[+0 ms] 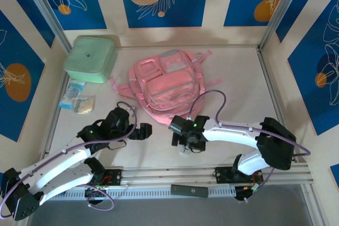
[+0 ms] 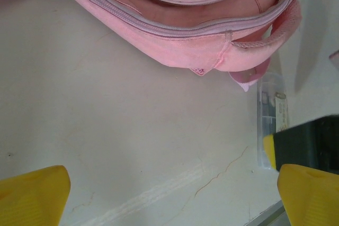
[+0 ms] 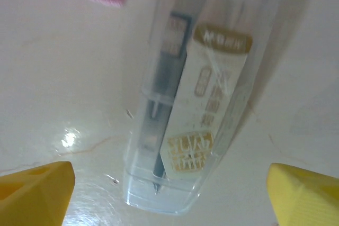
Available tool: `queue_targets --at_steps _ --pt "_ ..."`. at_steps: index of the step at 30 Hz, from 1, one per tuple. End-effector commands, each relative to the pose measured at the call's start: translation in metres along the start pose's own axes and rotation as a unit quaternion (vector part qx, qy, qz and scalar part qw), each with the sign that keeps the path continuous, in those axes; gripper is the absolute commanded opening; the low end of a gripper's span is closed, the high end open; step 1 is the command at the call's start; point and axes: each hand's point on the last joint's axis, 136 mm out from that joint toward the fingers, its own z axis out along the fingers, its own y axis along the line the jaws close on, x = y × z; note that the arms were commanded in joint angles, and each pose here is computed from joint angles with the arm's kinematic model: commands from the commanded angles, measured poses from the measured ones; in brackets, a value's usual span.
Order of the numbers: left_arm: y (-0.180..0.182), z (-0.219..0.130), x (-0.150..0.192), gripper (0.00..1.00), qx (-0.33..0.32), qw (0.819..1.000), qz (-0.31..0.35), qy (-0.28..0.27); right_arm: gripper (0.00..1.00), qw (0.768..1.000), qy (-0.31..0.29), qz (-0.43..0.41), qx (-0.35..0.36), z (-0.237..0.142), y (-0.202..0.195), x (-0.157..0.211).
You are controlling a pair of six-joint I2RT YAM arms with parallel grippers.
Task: Pack the student bag
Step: Pick up the loose stationery from the bottom-center of the table.
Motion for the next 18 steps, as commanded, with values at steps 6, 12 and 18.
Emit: queue_targets --at_steps 6,12,18 --pt "-0.007 0.003 0.001 1.0 0.024 1.0 -0.017 -0.004 0.78 0.999 -0.001 0.024 0.035 0.012 -0.008 -0.002" --pt "-0.014 0.005 -0.001 0.99 0.037 0.999 -0.023 -0.005 0.69 0.998 0.008 0.033 0.047 0.017 -0.011 -0.003" --pt "-0.025 0.014 -0.002 0.99 0.049 0.999 -0.023 0.0 0.63 0.997 0.005 0.035 0.072 0.011 -0.035 -0.005"
